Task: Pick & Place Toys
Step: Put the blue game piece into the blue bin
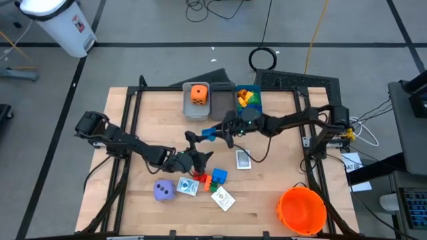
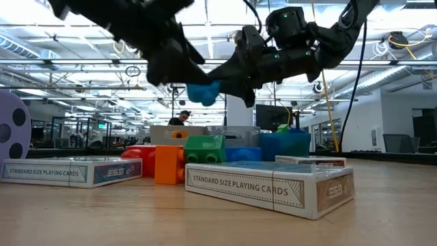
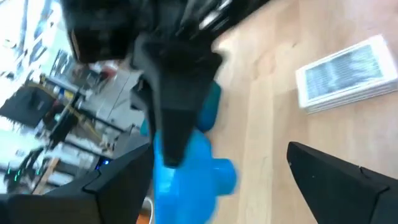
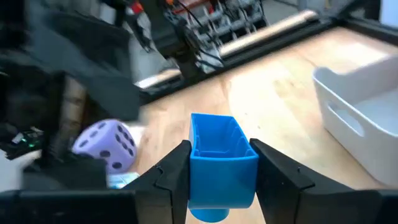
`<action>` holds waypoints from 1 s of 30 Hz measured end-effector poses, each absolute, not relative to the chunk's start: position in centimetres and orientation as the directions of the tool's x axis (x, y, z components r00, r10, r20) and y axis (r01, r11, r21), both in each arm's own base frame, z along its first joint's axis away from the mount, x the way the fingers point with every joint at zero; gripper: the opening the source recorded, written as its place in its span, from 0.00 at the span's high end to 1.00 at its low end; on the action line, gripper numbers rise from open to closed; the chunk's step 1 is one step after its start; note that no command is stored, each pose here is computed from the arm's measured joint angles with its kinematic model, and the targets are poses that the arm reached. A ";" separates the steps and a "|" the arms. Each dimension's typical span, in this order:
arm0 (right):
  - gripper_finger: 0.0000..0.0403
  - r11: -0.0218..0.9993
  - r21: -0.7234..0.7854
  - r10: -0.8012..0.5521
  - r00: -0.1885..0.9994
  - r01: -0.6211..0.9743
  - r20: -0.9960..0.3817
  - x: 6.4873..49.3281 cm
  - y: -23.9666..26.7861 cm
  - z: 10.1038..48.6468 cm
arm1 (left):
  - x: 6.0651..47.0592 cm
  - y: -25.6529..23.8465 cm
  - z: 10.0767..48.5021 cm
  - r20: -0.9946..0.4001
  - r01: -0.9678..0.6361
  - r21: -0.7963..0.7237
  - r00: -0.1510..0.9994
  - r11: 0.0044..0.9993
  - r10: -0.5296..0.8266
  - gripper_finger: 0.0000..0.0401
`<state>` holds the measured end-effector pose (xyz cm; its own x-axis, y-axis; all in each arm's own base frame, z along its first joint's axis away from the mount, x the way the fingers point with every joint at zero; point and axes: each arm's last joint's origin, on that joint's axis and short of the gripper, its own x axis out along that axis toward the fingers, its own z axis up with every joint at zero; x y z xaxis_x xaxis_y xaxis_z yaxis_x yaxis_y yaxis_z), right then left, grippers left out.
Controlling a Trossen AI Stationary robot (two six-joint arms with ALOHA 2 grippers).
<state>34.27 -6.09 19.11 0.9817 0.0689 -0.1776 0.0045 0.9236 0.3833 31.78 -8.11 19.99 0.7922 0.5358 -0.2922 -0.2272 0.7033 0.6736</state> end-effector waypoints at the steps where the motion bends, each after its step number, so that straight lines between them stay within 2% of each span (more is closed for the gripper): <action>1: 0.67 0.922 0.386 0.062 0.980 0.017 -0.192 34.0 -6.3 19.3 | 31.6 -8.4 20.3 -0.287 -0.222 0.674 0.800 0.704 0.527 0.06; 5: 0.67 0.931 0.362 0.035 0.975 0.049 -0.221 32.7 -6.9 20.5 | 30.9 -8.8 22.0 -0.249 -0.266 0.619 0.826 0.739 0.506 0.06; 8: 0.67 0.946 0.299 -0.051 0.965 0.129 -0.256 31.2 -6.9 20.7 | 30.2 -8.1 23.2 -0.245 -0.304 0.515 0.844 0.802 0.477 0.07; 12: 0.67 0.922 0.151 -0.300 0.904 0.357 -0.305 29.1 -7.2 20.8 | 29.1 -5.5 23.2 -0.301 -0.256 0.376 0.875 0.890 0.379 0.10; 16: 0.67 0.787 0.037 -0.581 0.760 0.616 -0.292 27.3 -7.7 20.2 | 28.1 -2.2 22.4 -0.306 -0.308 0.253 0.874 0.917 0.378 0.10; 18: 0.67 0.728 0.010 -0.664 0.708 0.686 -0.239 26.9 -8.2 20.2 | 27.7 -0.9 21.7 -0.317 -0.358 0.201 0.857 0.912 0.406 0.09; 21: 0.67 0.676 -0.003 -0.722 0.662 0.737 -0.199 26.7 -9.7 19.8 | 27.5 0.5 21.2 -0.325 -0.416 0.117 0.842 0.902 0.430 0.08; 23: 0.67 0.644 -0.016 -0.747 0.625 0.765 -0.225 26.5 -10.9 19.0 | 27.5 1.1 21.2 -0.329 -0.424 0.071 0.845 0.903 0.422 0.08; 30: 0.66 0.544 -0.034 -0.816 0.519 0.839 -0.256 26.0 -14.5 16.6 | 27.7 1.0 21.2 -0.336 -0.327 0.006 0.889 0.945 0.309 0.10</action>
<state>25.98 -14.52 16.56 0.5186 -0.8158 -0.2558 0.8386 0.5437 -0.0338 27.68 1.05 21.25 0.8894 0.3094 -0.3365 -0.3266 0.9451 0.0058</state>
